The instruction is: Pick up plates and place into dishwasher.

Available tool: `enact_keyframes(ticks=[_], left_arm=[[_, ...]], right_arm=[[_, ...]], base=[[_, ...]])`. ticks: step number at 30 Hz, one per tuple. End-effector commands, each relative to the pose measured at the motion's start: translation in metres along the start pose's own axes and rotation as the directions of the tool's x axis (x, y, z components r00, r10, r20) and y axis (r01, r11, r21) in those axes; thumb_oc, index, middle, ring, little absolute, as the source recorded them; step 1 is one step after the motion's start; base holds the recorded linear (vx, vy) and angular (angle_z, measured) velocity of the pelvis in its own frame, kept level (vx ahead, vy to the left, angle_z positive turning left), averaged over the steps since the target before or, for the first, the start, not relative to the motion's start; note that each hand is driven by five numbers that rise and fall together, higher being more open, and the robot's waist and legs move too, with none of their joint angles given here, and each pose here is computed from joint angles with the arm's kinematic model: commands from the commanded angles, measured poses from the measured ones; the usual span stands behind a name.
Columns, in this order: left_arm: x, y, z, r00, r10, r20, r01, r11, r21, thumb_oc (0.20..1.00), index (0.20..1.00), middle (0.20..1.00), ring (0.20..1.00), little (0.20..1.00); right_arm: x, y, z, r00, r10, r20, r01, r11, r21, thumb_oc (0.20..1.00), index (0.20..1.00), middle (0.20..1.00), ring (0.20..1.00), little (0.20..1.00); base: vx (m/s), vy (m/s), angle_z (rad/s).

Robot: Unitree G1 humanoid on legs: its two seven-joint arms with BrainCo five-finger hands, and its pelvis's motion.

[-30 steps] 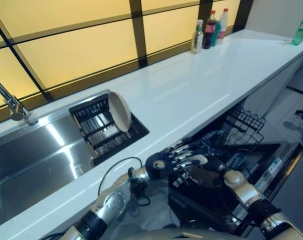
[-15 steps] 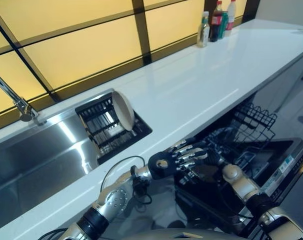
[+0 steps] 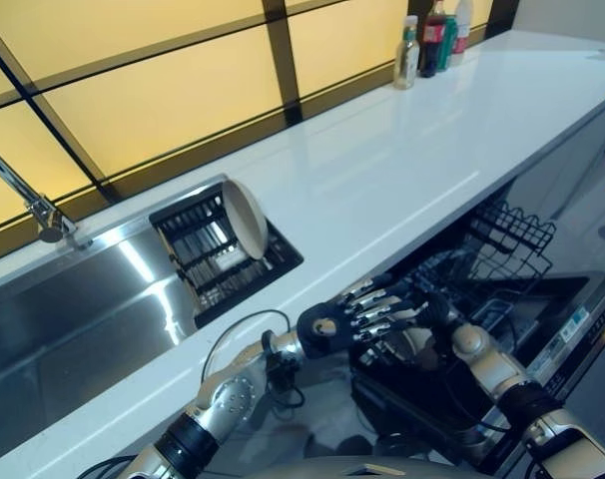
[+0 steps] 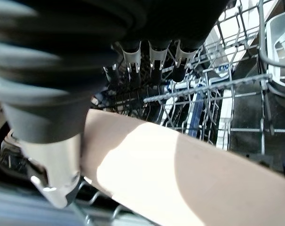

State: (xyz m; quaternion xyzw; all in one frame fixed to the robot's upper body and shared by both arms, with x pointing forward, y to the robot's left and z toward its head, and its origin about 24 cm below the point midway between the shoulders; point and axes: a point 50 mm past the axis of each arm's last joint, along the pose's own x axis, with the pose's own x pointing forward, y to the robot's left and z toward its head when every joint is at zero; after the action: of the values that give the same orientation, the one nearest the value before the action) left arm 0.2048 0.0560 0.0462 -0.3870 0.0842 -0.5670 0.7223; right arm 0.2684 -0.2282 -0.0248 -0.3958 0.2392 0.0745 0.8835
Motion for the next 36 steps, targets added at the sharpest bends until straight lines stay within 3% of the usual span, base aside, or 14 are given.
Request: enact_keyframes(ticks=[1,5,10,14,22,25,30,36], left_arm=[[0.012,-0.005,0.015,0.996,-0.055,0.068,0.051,0.997,0.058,1.0,1.0,1.0,1.0,1.0],[0.011,-0.003,0.022,0.994,-0.017,0.104,0.009,0.997,0.076,1.0,1.0,1.0,1.0,1.0],[0.008,-0.001,0.031,0.988,0.029,0.154,-0.044,0.995,0.092,1.0,1.0,1.0,1.0,1.0],[0.004,-0.001,0.032,0.982,0.05,0.183,-0.07,0.992,0.104,1.0,1.0,1.0,1.0,1.0],[0.003,-0.002,0.032,0.978,0.062,0.201,-0.086,0.99,0.113,1.0,1.0,1.0,1.0,1.0],[0.001,-0.003,0.033,0.976,0.061,0.208,-0.086,0.989,0.116,1.0,1.0,1.0,1.0,1.0],[0.002,-0.005,0.038,0.969,0.099,0.228,-0.136,0.979,0.15,1.0,1.0,1.0,1.0,1.0],[0.003,-0.013,0.047,0.966,0.131,0.225,-0.203,0.921,0.333,1.0,1.0,1.0,1.0,1.0]], right_arm=[[0.006,-0.023,0.014,0.994,-0.104,0.026,0.096,0.973,0.208,1.0,1.0,1.0,1.0,1.0],[0.001,-0.023,0.002,0.988,-0.154,-0.019,0.134,0.789,0.599,1.0,1.0,1.0,1.0,1.0],[-0.013,-0.036,0.003,0.932,-0.362,-0.026,0.224,0.516,0.827,1.0,1.0,1.0,1.0,1.0],[-0.024,-0.049,0.006,0.874,-0.485,-0.034,0.265,0.416,0.87,1.0,1.0,1.0,1.0,1.0],[-0.037,-0.072,0.003,0.796,-0.605,-0.037,0.286,0.32,0.903,1.0,1.0,1.0,1.0,1.0],[-0.043,-0.084,-0.001,0.746,-0.664,-0.057,0.271,0.224,0.936,1.0,1.0,1.0,1.0,1.0],[-0.066,-0.104,-0.006,0.571,-0.804,-0.165,0.264,-0.011,0.965,1.0,1.0,1.0,1.0,1.0],[-0.098,-0.116,0.015,0.399,-0.909,-0.124,0.218,-0.038,0.975,1.0,1.0,1.0,1.0,1.0]], base=[[-0.01,0.044,0.01],[0.0,0.011,0.0],[-0.01,0.021,-0.01],[-0.02,0.022,-0.02],[0.0,0.011,-0.04],[0.02,0.014,-0.03],[0.0,0.003,-0.01],[-0.02,0.018,0.05]])
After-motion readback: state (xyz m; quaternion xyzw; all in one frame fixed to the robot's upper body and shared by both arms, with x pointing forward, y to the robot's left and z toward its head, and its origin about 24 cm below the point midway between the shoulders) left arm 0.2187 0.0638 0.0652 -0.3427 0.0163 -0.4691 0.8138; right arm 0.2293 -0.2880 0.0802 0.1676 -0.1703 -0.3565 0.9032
